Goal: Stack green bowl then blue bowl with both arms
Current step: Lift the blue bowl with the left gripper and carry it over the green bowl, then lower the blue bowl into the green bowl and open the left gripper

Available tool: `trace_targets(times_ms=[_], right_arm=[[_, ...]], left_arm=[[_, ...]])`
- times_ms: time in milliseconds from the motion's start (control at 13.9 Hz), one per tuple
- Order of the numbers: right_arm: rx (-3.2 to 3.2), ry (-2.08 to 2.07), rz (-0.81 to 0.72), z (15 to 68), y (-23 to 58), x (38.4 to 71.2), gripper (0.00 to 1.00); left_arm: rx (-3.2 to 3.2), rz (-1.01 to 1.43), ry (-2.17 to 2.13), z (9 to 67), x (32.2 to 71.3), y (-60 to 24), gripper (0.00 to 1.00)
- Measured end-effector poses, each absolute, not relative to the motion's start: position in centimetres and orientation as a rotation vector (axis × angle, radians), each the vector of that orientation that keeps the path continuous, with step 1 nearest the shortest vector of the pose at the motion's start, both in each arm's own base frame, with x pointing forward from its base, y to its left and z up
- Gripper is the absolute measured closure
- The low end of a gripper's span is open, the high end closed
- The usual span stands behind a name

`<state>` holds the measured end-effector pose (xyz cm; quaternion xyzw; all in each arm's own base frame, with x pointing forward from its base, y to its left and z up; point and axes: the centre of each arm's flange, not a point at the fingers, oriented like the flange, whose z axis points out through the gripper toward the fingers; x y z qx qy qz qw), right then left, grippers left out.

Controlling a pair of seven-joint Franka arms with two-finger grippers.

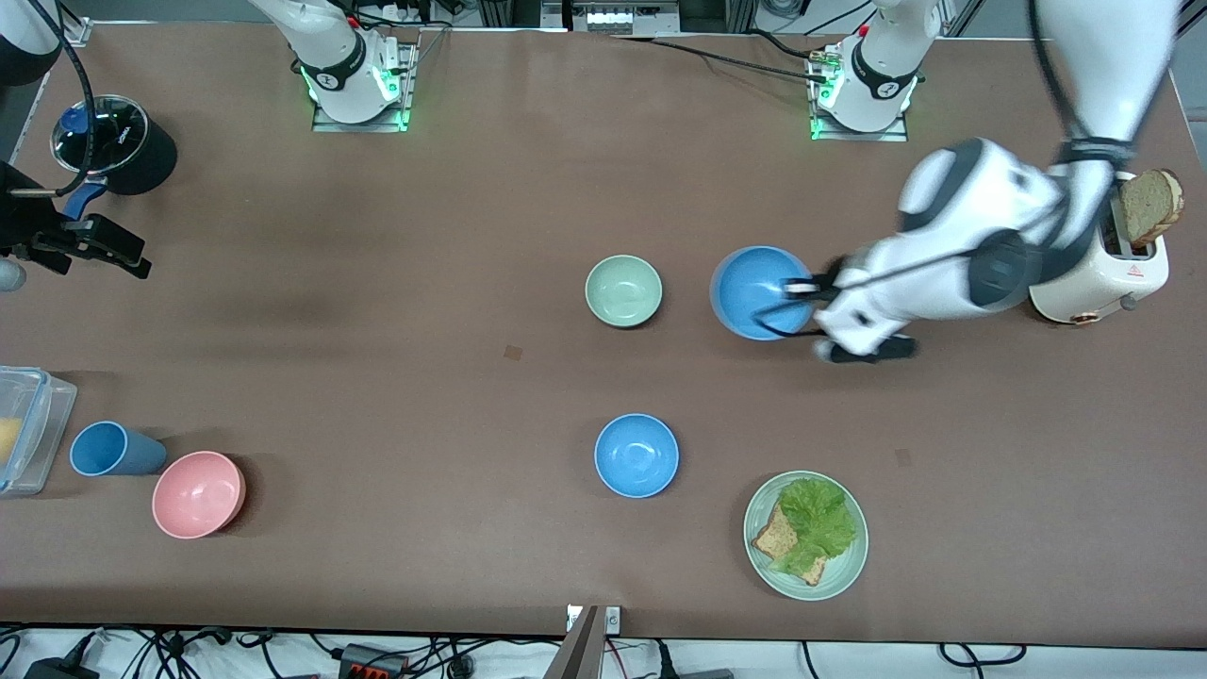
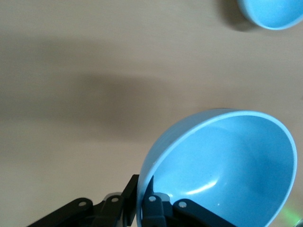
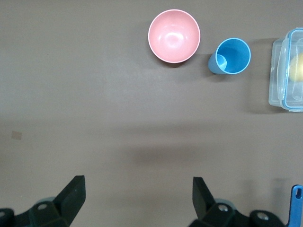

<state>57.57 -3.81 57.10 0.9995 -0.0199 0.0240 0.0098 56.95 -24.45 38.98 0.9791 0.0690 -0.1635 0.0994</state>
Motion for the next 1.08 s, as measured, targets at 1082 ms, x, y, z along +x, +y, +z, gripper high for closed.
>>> trace_targets(times_ms=[1082], right_arm=[[3.119,-0.057,0.096,57.5,-3.8,57.7,0.00]], left_arm=[[3.101,-0.414,0.143,27.5,49.2,-40.8,0.93]])
